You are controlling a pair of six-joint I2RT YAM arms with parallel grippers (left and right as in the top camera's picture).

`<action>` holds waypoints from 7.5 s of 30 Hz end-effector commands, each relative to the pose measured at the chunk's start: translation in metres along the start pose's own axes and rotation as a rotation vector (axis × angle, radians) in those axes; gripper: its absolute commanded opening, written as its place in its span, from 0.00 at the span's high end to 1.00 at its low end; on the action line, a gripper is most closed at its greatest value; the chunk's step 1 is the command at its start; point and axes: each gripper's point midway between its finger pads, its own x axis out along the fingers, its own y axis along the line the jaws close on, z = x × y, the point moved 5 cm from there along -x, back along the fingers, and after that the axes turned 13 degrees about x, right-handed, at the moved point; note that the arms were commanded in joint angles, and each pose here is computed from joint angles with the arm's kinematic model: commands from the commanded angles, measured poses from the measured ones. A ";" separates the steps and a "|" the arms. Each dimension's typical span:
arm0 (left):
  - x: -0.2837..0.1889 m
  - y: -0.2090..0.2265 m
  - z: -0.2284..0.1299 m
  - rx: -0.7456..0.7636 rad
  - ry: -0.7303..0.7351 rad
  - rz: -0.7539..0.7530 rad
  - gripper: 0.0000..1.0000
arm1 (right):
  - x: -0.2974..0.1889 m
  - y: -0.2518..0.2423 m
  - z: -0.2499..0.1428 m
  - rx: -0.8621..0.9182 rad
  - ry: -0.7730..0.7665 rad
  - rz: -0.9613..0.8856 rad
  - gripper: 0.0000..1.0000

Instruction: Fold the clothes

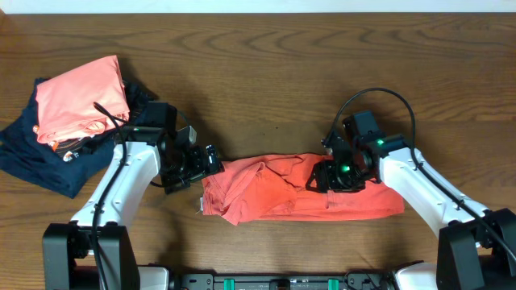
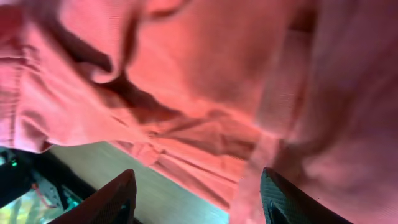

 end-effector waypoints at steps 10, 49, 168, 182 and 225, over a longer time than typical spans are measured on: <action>0.024 0.003 -0.008 0.073 0.058 -0.056 0.02 | -0.087 0.006 0.039 0.028 -0.221 -0.144 0.34; -0.034 -0.114 0.003 0.073 0.204 -0.250 0.94 | -0.140 -0.092 0.042 0.334 -0.322 -0.452 0.32; 0.087 -0.183 0.029 0.668 -0.120 -0.085 0.94 | -0.086 -0.121 0.006 0.567 -0.363 -0.555 0.54; -0.186 -0.010 0.148 0.310 -0.741 0.639 0.94 | -0.151 -0.091 0.018 0.509 -0.464 -0.487 0.54; -0.151 0.021 0.054 0.042 -0.277 0.319 0.02 | -0.155 -0.041 0.065 0.030 -0.558 -0.155 0.01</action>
